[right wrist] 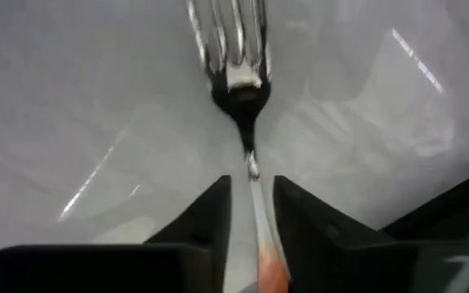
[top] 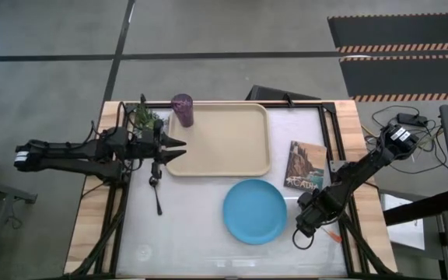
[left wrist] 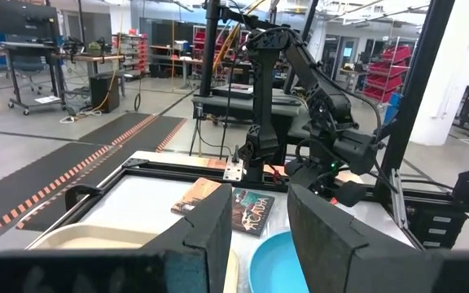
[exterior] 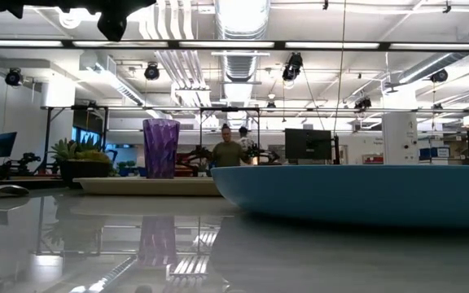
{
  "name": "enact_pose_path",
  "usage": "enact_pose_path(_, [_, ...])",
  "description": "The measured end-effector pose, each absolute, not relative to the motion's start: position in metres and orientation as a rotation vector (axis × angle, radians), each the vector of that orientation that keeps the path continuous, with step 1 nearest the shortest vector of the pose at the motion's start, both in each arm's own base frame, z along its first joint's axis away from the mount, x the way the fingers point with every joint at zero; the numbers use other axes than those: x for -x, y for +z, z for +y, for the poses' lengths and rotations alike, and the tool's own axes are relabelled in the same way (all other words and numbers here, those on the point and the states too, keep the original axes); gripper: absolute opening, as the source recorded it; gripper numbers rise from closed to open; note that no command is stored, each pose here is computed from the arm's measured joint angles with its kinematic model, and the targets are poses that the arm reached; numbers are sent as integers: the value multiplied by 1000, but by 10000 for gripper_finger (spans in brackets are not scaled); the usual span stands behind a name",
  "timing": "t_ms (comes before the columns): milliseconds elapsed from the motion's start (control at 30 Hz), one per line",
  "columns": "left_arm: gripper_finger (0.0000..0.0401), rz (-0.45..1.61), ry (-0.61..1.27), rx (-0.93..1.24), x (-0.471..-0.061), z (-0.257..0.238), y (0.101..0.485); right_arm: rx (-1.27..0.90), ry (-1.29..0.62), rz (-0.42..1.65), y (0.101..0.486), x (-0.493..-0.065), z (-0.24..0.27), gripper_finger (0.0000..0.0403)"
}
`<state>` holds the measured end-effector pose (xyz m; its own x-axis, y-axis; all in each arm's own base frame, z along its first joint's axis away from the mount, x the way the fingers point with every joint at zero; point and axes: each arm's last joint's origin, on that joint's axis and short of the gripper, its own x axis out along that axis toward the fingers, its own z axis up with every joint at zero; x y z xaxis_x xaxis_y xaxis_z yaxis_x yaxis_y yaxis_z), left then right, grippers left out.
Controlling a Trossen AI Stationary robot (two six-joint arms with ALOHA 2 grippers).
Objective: Pick and place plate/cup/fork/spoon on tray
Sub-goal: Put the orange fork on the brown tray to the bottom right of the violet cup
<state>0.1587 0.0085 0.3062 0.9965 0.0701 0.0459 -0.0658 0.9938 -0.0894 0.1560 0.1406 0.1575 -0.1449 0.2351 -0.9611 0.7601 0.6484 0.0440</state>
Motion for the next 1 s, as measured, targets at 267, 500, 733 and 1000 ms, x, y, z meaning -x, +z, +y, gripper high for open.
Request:
enact_pose_path(267, [103, -48, 68, 88, -159, 8, 306, -780, -571, 1635, 155, -156, 139, 147])
enact_pose_path(500, [103, -41, 69, 88, -159, 9, 305, -791, -557, 1628, 154, -157, 140, 154])
enact_pose_path(733, [103, -42, 69, 90, -158, 9, 305, -756, -571, 1649, 142, -160, 144, 141])
enact_pose_path(1000, [103, -42, 70, 90, -159, 9, 305, -705, -629, 1687, 128, -162, 147, 94])
